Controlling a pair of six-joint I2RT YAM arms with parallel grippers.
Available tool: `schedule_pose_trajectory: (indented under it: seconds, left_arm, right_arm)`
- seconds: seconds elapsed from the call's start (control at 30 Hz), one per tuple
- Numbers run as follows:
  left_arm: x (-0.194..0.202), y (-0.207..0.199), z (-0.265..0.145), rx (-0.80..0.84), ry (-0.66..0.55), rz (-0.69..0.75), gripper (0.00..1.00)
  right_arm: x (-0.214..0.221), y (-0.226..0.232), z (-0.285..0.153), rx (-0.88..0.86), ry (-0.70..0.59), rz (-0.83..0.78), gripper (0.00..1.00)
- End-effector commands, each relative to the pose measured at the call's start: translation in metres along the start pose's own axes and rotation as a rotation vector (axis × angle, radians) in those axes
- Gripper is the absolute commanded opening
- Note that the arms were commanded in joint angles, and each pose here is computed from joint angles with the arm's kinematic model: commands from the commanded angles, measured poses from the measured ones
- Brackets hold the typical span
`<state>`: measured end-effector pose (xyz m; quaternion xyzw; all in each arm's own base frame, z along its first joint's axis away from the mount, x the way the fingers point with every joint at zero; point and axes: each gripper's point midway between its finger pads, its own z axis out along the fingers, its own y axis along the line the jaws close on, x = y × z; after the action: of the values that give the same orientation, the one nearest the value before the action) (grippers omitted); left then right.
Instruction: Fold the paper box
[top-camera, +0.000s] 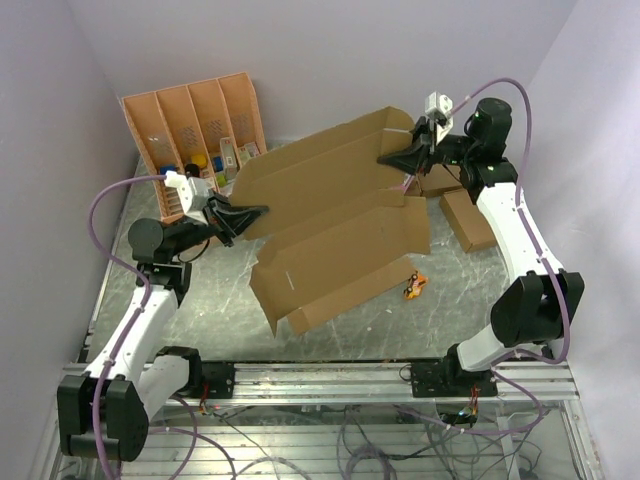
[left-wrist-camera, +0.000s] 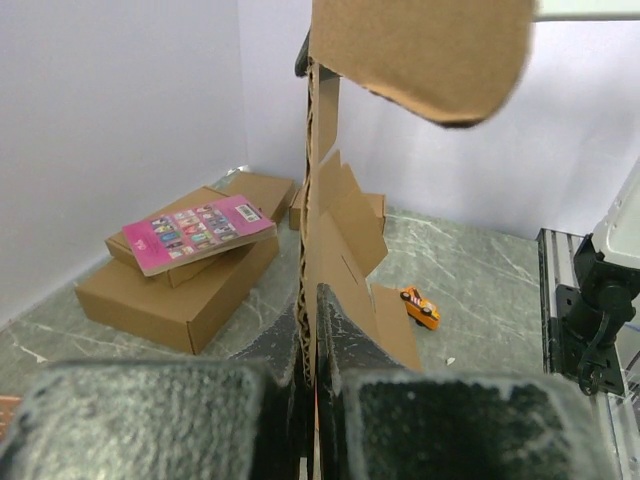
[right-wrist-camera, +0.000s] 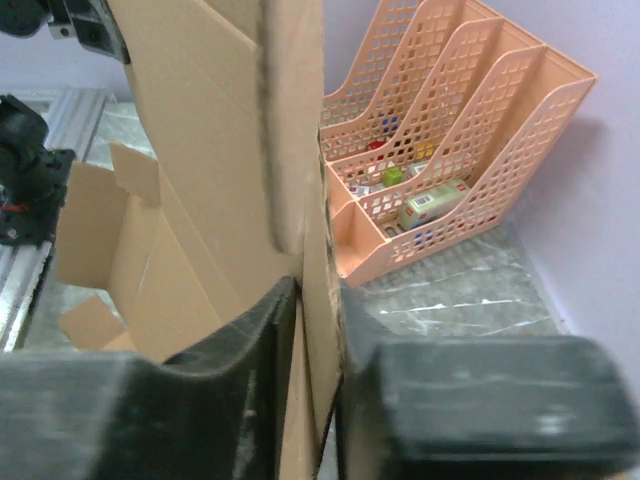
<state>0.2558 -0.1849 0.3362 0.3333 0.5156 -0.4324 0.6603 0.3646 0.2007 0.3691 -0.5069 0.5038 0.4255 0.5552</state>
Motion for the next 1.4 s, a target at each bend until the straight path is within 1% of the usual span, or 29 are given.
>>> schedule_pose_trajectory:
  seconds: [0.0,0.03,0.1,0.2,0.3,0.37,0.4,0.57,0.67,0.73,0.77,0.83,0.87,0.93,0.97,1.1,1.23,1.37]
  left_arm:
    - [-0.021,-0.012,0.004,0.063,-0.047,0.064,0.07]
    - [-0.021,-0.011,0.004,0.061,-0.043,0.062,0.07]
    - [-0.018,-0.009,0.005,0.062,-0.024,0.054,0.09]
    - [-0.013,-0.008,0.003,0.076,0.028,0.031,0.25]
    - [-0.017,-0.001,-0.007,0.038,0.065,0.030,0.45]
    - [-0.022,0.004,-0.012,-0.016,0.072,0.064,0.66]
    - [-0.023,0.006,-0.015,-0.052,0.081,0.070,0.72]
    - [-0.047,0.012,-0.027,-0.198,0.095,0.169,0.92]
    - [-0.060,0.011,-0.033,-0.242,0.142,0.223,0.94]
    - [-0.063,0.012,-0.038,-0.281,0.188,0.218,0.94]
    - [-0.068,0.015,-0.040,-0.314,0.200,0.217,0.96]
    - [-0.075,0.025,-0.040,-0.362,0.243,0.172,0.98]
    - [-0.070,0.035,-0.038,-0.368,0.296,0.126,0.97]
    - [-0.078,0.033,-0.032,-0.324,0.357,0.079,0.93]
    - [-0.080,0.031,-0.028,-0.293,0.363,0.069,0.93]
    - [-0.097,0.022,-0.016,-0.211,0.314,0.081,0.97]
    - [-0.092,0.019,-0.008,-0.122,0.326,0.031,0.97]
    - [-0.094,0.018,-0.002,-0.096,0.315,0.028,0.97]
  right_arm:
    - [0.003,0.003,-0.002,0.014,0.017,-0.003,0.09]
    - [0.001,0.003,-0.002,0.018,0.020,-0.023,0.01]
    - [-0.005,0.005,-0.004,0.026,0.027,-0.039,0.00]
    - [-0.015,0.006,-0.008,0.051,0.038,-0.061,0.00]
    - [-0.024,0.009,-0.014,0.073,0.037,-0.078,0.00]
    - [-0.029,0.010,-0.017,0.079,0.035,-0.082,0.00]
    - [-0.031,0.011,-0.019,0.078,0.035,-0.084,0.00]
    - [-0.036,0.011,-0.022,0.097,0.049,-0.090,0.00]
    - [-0.035,0.010,-0.023,0.101,0.064,-0.085,0.00]
    - [-0.032,0.009,-0.023,0.100,0.070,-0.082,0.00]
    - [-0.031,0.009,-0.023,0.099,0.071,-0.079,0.00]
    - [-0.030,0.009,-0.023,0.097,0.072,-0.080,0.00]
    - [-0.029,0.010,-0.023,0.096,0.073,-0.078,0.00]
    - [-0.030,0.011,-0.024,0.094,0.074,-0.082,0.00]
    - [-0.030,0.012,-0.024,0.095,0.074,-0.083,0.00]
    - [-0.031,0.014,-0.023,0.090,0.066,-0.085,0.00]
    - [-0.032,0.013,-0.023,0.085,0.064,-0.077,0.00]
    - [-0.031,0.012,-0.022,0.084,0.063,-0.073,0.00]
